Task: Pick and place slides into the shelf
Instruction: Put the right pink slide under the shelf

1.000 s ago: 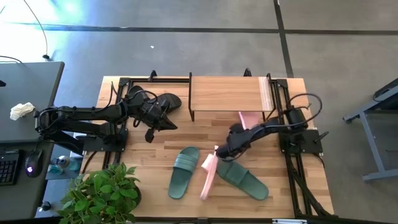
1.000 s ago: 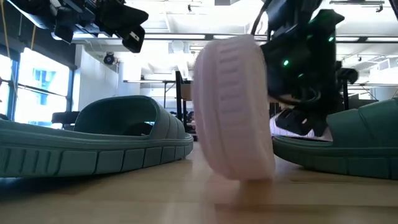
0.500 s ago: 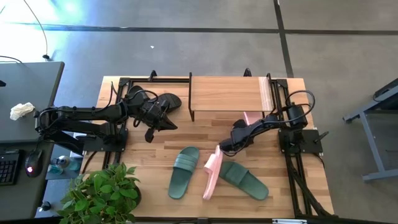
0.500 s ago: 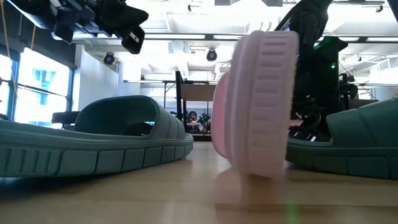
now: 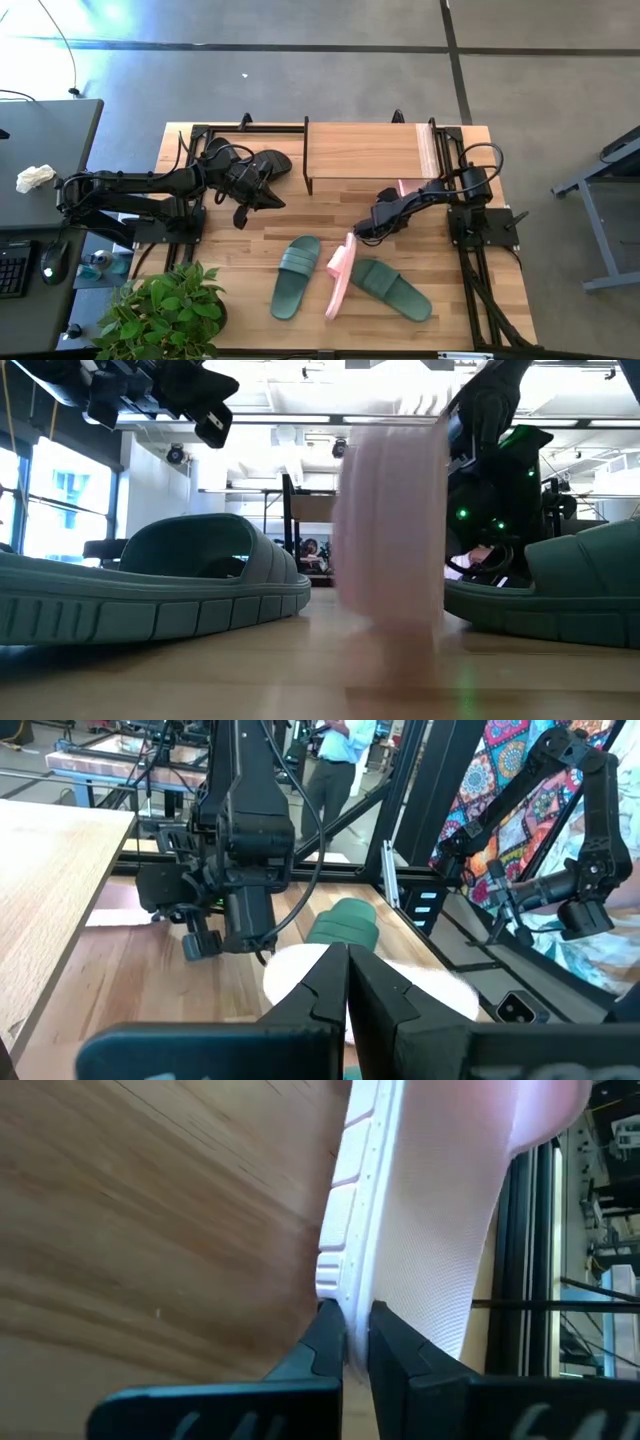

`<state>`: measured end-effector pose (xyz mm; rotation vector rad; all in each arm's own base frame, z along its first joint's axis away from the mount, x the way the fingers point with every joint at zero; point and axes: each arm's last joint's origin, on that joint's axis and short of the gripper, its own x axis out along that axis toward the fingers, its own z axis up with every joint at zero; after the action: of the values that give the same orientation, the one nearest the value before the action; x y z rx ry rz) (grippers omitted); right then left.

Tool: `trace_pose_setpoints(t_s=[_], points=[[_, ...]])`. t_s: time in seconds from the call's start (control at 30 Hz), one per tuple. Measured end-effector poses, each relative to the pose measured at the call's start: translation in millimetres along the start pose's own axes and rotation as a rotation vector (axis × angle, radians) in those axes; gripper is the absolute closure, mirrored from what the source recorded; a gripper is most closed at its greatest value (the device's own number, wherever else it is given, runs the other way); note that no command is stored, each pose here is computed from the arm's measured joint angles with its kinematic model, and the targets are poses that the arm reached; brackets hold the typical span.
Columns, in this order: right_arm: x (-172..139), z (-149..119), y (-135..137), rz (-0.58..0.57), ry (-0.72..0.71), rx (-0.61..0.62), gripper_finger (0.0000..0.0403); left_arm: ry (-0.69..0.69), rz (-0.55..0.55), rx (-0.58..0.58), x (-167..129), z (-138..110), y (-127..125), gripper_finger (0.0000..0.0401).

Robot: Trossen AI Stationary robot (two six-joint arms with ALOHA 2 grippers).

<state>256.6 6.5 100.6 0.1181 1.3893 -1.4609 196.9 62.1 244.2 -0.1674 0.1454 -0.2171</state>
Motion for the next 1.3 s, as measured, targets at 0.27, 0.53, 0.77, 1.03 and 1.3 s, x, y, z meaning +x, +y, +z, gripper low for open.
trace_pose_setpoints(t_s=[0.27, 0.53, 0.77, 1.03, 1.3], points=[[2, 3, 0, 0.001, 0.011, -0.008, 0.0403, 0.0, 0.0, -0.007, 0, 0, 0, 0.04], [7, 11, 0, 0.015, 0.02, 0.001, 0.0403, 0.0, 0.0, -0.008, 0, 0, 0, 0.04], [8, 12, -1, 0.009, 0.024, -0.014, 0.0401, 0.001, -0.008, -0.008, 0, 0, 0, 0.04], [8, 12, -1, 0.0, 0.022, -0.011, 0.0351, 0.001, -0.008, -0.008, 0, 0, 0, 0.04], [7, 11, -2, -0.006, 0.012, -0.005, 0.0314, 0.001, -0.009, -0.008, 0, 0, 0, 0.04]])
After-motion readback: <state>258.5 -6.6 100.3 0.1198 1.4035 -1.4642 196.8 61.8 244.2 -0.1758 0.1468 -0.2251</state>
